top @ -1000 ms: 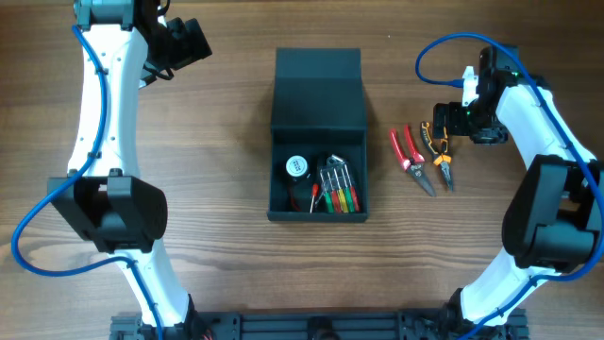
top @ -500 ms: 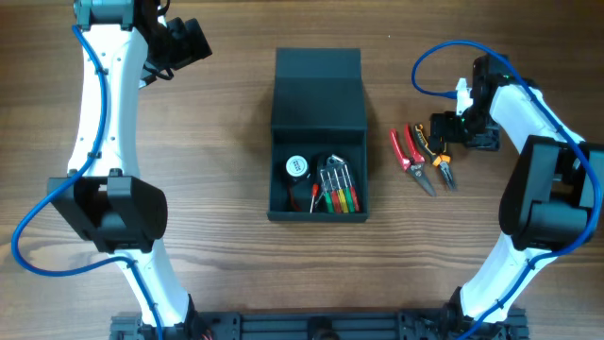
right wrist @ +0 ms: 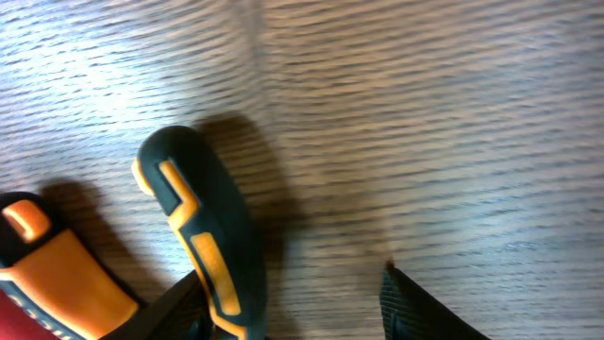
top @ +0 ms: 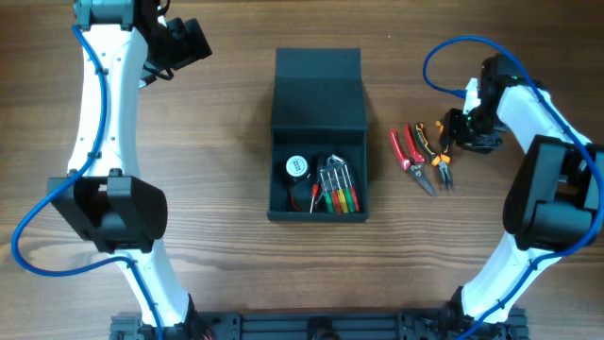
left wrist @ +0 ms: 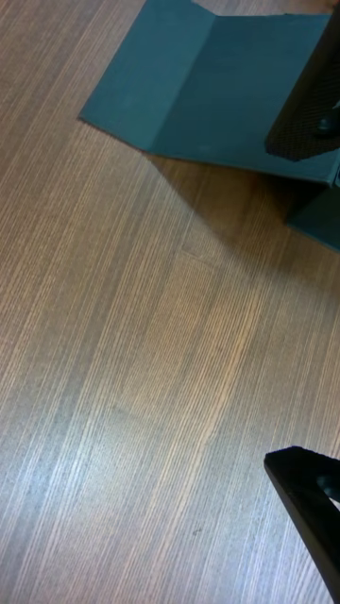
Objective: Pack container
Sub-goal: 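Move the right gripper back over the orange-black pliers, then lower the right gripper and close it on the pliers handles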
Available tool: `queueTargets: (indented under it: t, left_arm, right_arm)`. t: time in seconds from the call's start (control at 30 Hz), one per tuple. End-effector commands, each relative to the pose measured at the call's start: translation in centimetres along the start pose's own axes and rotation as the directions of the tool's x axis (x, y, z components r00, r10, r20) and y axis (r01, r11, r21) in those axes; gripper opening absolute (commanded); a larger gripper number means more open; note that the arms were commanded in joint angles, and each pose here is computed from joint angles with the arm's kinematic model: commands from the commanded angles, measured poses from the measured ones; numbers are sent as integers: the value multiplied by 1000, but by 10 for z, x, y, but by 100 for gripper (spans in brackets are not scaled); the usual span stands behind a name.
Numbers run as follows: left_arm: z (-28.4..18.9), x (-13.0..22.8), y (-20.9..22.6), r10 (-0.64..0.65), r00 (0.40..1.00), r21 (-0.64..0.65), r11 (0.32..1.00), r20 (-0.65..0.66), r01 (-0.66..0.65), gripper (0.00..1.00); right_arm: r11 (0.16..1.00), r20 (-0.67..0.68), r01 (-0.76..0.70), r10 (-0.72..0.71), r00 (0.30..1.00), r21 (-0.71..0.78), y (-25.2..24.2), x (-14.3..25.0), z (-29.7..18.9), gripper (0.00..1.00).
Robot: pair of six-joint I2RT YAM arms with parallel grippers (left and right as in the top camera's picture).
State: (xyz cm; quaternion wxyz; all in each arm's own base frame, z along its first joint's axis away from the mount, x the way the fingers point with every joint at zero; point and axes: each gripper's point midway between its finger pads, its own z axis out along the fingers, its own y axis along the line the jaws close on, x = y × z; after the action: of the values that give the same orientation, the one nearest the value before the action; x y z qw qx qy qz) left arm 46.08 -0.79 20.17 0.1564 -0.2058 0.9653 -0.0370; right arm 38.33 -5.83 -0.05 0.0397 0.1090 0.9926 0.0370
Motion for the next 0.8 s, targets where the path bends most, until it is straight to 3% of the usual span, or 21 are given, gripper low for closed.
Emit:
queueTargets:
  t: [0.0, 0.07, 0.1, 0.13, 0.23, 0.3, 0.4, 0.5, 0.77]
  left_arm:
    - [-8, -2, -3, -6, 1000, 17, 1000, 17, 5, 100]
    - [-8, -2, -3, -6, 1000, 17, 1000, 17, 5, 100]
    - [-8, -2, -3, -6, 1000, 17, 1000, 16, 5, 100]
    - [-8, -2, -3, -6, 1000, 17, 1000, 17, 5, 100]
    - [-8, -2, -3, -6, 1000, 17, 1000, 17, 5, 100]
    - [-8, -2, -3, -6, 1000, 17, 1000, 17, 5, 100]
    - [-8, -2, -3, -6, 1000, 17, 1000, 17, 5, 100]
    - [-8, -2, -3, -6, 1000, 17, 1000, 17, 5, 100]
    - [-8, -2, -3, -6, 1000, 17, 1000, 17, 5, 100]
  right_arm:
    - [998, -33, -62, 62, 998, -22, -9, 7, 6, 49]
    - [997, -37, -72, 71, 997, -21, -13, 8, 6, 53]
    - [997, -37, -72, 72, 997, -21, -13, 8, 6, 69]
    - [997, -38, -72, 71, 997, -21, -13, 8, 6, 78]
    - [997, -37, -72, 71, 997, -21, -13, 8, 6, 78]
    - [998, -37, -63, 62, 997, -29, -12, 8, 6, 92]
    - [998, -34, -62, 61, 998, -29, -12, 8, 6, 86]
    - [997, -32, -54, 52, 998, -56, -7, 7, 6, 99]
    - [994, -25, -38, 35, 999, -98, 0, 5, 5, 100]
